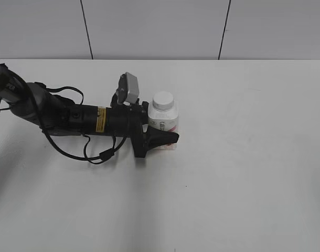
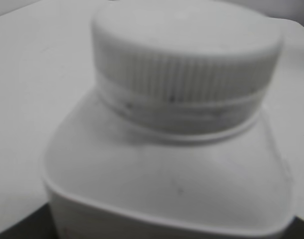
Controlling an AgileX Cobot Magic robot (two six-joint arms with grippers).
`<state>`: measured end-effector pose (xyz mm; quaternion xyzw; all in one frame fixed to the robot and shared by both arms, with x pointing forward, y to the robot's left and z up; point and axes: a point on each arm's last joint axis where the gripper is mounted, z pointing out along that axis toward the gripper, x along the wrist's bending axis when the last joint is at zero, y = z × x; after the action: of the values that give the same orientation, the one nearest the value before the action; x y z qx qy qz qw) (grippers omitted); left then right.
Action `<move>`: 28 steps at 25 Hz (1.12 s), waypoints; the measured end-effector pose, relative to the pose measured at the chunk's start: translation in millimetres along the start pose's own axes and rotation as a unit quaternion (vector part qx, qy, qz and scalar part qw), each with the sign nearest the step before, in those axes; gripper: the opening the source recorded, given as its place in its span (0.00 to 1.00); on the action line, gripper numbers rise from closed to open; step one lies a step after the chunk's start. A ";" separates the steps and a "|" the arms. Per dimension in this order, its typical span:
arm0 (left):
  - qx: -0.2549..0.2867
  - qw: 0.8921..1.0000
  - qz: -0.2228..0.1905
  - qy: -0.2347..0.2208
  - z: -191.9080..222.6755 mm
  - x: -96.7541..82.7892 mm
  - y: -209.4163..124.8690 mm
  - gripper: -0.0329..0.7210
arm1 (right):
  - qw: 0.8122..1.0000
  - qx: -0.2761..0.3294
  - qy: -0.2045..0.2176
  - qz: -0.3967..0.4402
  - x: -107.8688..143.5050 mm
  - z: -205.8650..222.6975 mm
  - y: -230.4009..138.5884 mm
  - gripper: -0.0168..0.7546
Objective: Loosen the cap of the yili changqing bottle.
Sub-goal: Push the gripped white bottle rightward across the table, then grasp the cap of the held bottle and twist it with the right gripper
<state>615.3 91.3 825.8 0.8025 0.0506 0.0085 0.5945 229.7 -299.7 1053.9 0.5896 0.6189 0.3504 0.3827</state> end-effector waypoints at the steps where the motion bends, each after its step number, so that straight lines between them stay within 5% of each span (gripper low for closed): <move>1: 0.000 1.000 0.000 0.000 0.0 0.0 0.0 0.62 | 1.000 -0.006 0.000 0.003 -0.1 -1.1 1.6 0.74; 5: 0.000 1.000 0.004 0.000 0.0 0.0 0.0 0.62 | 0.999 -0.023 0.005 0.026 0.2 -4.7 13.2 0.74; 15: -0.004 1.000 0.011 0.005 0.0 1.0 0.7 0.62 | 0.979 0.170 0.073 0.080 9.7 61.4 77.5 0.74; 21: -0.007 1.000 0.009 0.015 -0.1 2.7 1.2 0.62 | 0.949 0.278 0.111 0.101 16.0 129.2 116.9 0.74; 28: -0.007 1.000 0.009 0.016 -0.1 2.9 1.3 0.62 | 0.924 0.338 0.143 0.106 33.6 190.3 149.9 0.74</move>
<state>618.2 91.3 826.9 0.7984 0.0525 0.0270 0.5992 467.3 -260.6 1096.7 0.6899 0.6824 0.2397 0.0289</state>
